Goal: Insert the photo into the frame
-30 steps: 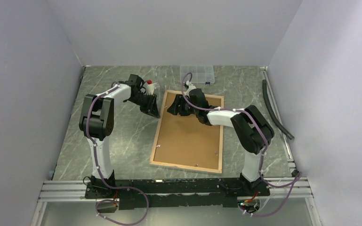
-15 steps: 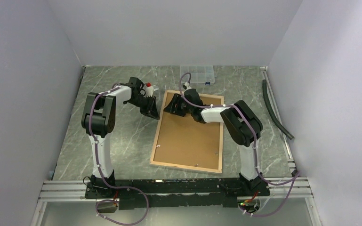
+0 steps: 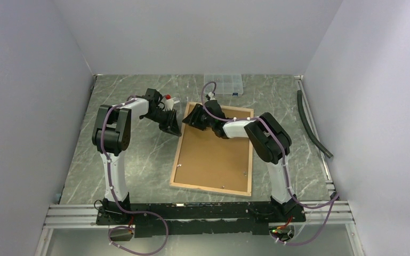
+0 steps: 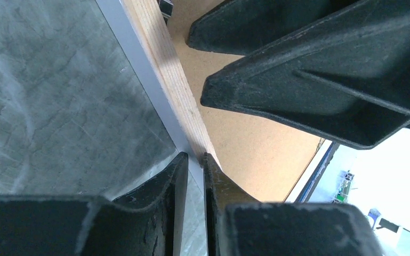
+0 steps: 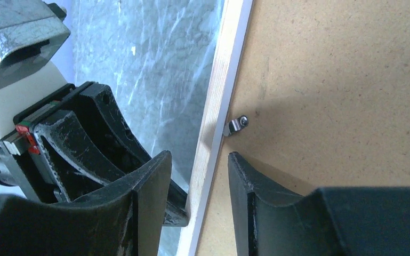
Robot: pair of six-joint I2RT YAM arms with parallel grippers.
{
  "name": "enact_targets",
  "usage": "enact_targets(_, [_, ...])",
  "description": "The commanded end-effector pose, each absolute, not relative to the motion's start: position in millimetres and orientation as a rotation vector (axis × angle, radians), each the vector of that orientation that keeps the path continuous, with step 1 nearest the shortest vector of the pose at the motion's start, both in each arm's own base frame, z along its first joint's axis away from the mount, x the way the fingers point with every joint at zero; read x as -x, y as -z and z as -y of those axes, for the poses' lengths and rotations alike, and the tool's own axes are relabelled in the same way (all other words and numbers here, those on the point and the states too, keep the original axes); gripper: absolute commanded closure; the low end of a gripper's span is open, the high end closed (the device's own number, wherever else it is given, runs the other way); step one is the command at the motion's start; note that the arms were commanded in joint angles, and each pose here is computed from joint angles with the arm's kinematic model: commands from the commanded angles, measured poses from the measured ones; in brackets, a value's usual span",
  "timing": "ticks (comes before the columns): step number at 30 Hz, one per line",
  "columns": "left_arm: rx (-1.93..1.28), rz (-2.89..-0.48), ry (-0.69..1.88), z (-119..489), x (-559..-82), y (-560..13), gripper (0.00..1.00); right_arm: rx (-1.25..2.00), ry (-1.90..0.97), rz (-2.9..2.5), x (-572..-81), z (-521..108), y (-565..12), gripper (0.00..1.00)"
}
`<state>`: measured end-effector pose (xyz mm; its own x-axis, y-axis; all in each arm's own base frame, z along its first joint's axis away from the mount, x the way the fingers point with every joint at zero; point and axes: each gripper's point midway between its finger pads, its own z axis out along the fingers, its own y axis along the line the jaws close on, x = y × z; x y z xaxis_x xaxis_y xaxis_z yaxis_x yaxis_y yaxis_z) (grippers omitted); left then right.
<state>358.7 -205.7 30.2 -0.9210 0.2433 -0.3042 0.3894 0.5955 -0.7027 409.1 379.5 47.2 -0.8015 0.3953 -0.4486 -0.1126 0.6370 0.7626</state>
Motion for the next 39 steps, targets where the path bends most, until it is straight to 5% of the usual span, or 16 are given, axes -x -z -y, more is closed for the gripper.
enact_targets(1, [-0.526,-2.664,1.23,204,-353,-24,0.78,-0.268,-1.103,-2.23,-421,-386,-48,0.53])
enact_targets(30, [-0.557,-2.644,1.243,203,-347,-36,0.79,-0.224,-1.125,-2.208,-431,-401,-53,0.57])
enact_targets(39, [-0.608,-2.581,1.206,174,-344,-90,0.73,0.008,-1.259,-2.093,-415,-407,-141,0.41])
